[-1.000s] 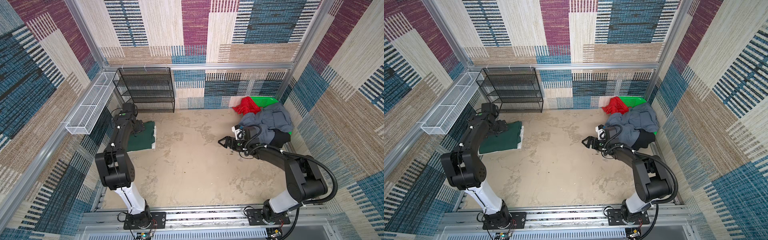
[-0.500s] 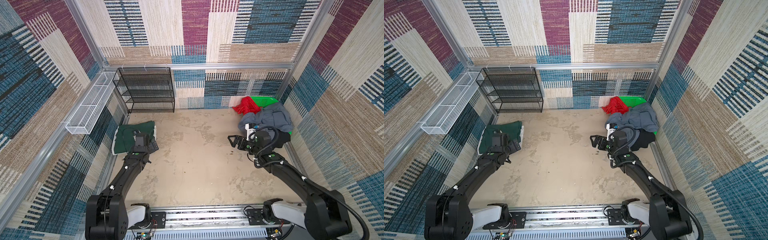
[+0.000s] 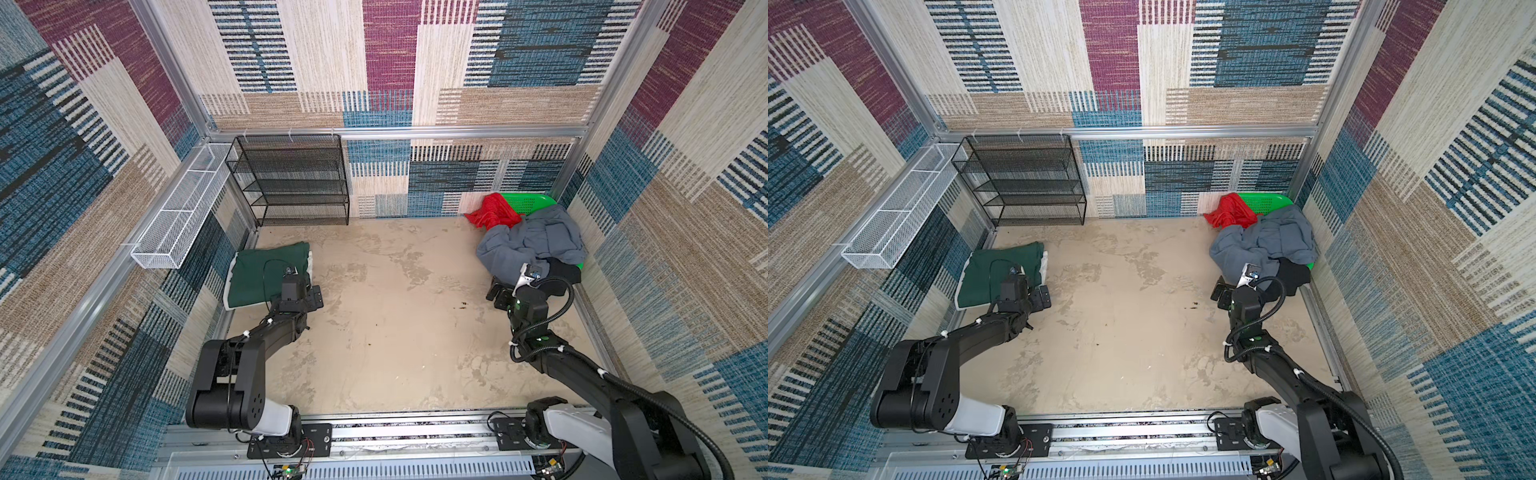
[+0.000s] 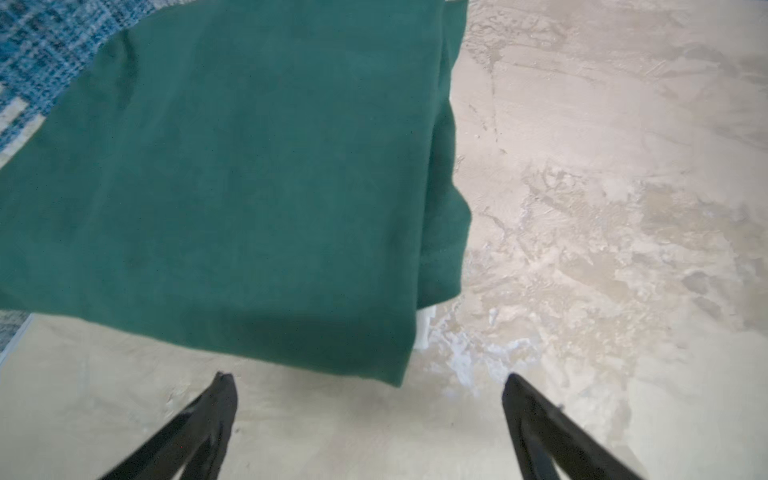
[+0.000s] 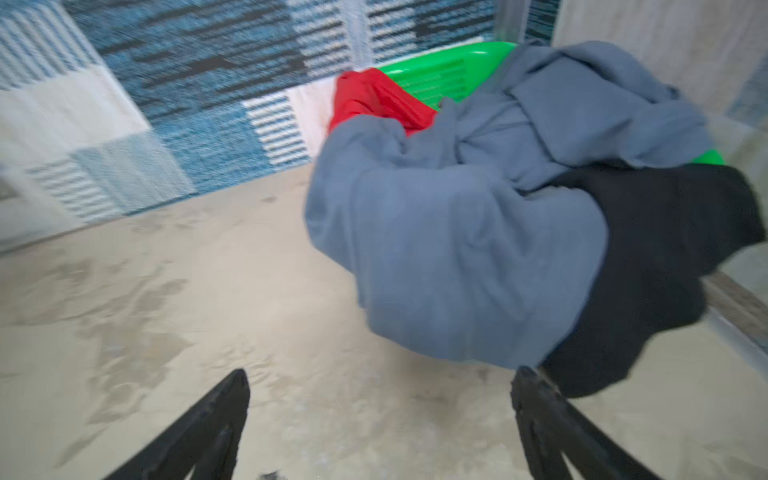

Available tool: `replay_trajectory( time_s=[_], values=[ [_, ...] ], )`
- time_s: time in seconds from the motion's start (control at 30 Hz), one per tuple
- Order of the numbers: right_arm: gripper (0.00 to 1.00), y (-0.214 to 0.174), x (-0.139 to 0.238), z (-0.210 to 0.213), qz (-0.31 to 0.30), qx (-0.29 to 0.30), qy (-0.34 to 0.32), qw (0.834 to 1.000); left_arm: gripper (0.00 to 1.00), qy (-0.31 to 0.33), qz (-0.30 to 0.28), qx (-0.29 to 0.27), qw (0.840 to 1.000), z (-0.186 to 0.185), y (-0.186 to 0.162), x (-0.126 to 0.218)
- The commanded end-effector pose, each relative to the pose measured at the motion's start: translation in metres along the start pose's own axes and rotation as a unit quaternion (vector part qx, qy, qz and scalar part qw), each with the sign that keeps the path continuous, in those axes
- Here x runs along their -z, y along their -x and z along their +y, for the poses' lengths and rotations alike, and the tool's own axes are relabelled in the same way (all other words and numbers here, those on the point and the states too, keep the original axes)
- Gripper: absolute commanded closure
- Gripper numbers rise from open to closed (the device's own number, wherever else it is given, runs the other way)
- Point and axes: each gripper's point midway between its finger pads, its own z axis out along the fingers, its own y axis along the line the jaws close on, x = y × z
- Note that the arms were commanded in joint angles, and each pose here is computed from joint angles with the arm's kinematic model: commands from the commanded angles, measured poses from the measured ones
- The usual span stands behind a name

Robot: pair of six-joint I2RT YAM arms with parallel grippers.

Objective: Fold and stack the t-shirts

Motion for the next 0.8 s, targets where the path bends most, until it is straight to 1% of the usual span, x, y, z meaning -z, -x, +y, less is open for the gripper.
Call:
replay_trajectory(
  time_s=[0.0,0.07,0.13,0.2,0.27,0.3,0.37,0.4,0.47,0.5,0.57,0.63,0.7,0.77],
  values=[
    [0.02,0.016,0.0,-0.024,-0.079,-0.01,-0.067,0.995,0.0,0.008,-0.06,-0.027,0.998,0.002,0.028,0.0],
    [0.01,0.011,0.002,-0.028,-0.099,-0.013,-0.067,0.993,0.0,0.01,-0.08,-0.03,0.996,0.004,0.029,0.004],
    [0.02,0.01,0.003,-0.031,-0.115,-0.005,-0.07,0.991,0.0,-0.016,-0.129,-0.013,0.991,0.005,0.029,0.002],
    [0.02,0.014,0.002,-0.033,-0.125,0.014,-0.08,0.989,0.0,-0.051,-0.115,-0.025,0.992,-0.006,0.023,0.005],
    [0.02,0.024,0.009,-0.035,-0.16,0.032,-0.083,0.983,0.0,-0.06,-0.125,-0.03,0.99,-0.009,0.025,0.002],
    [0.02,0.029,0.014,-0.036,-0.181,0.036,-0.083,0.979,0.0,-0.065,-0.116,-0.028,0.991,-0.009,0.023,0.003],
    [0.02,0.033,0.02,-0.039,-0.203,0.027,-0.083,0.975,0.0,-0.066,-0.123,-0.027,0.99,-0.009,0.024,0.003],
    [0.02,0.031,0.021,-0.037,-0.206,0.022,-0.071,0.976,0.0,-0.07,-0.124,-0.026,0.989,-0.009,0.022,0.003],
    [0.02,0.03,0.024,-0.034,-0.221,0.023,-0.057,0.973,0.0,-0.076,-0.137,-0.027,0.987,-0.01,0.019,0.002],
    [0.02,0.032,0.025,-0.033,-0.229,0.029,-0.056,0.971,0.0,-0.078,-0.132,-0.027,0.988,-0.011,0.017,0.002],
    [0.02,0.025,0.016,-0.024,-0.204,0.04,-0.036,0.977,0.0,-0.077,-0.127,-0.027,0.989,-0.01,0.018,0.002],
    [0.02,0.026,0.01,-0.018,-0.2,0.051,-0.024,0.978,0.0,-0.077,-0.132,-0.027,0.988,-0.01,0.019,0.002],
    [0.02,0.022,0.003,-0.006,-0.188,0.072,0.003,0.98,0.0,-0.078,-0.132,-0.026,0.988,-0.011,0.018,0.001],
    [0.02,0.021,0.001,-0.007,-0.182,0.067,0.008,0.981,0.0,-0.078,-0.13,-0.025,0.988,-0.01,0.018,0.001]
  ],
)
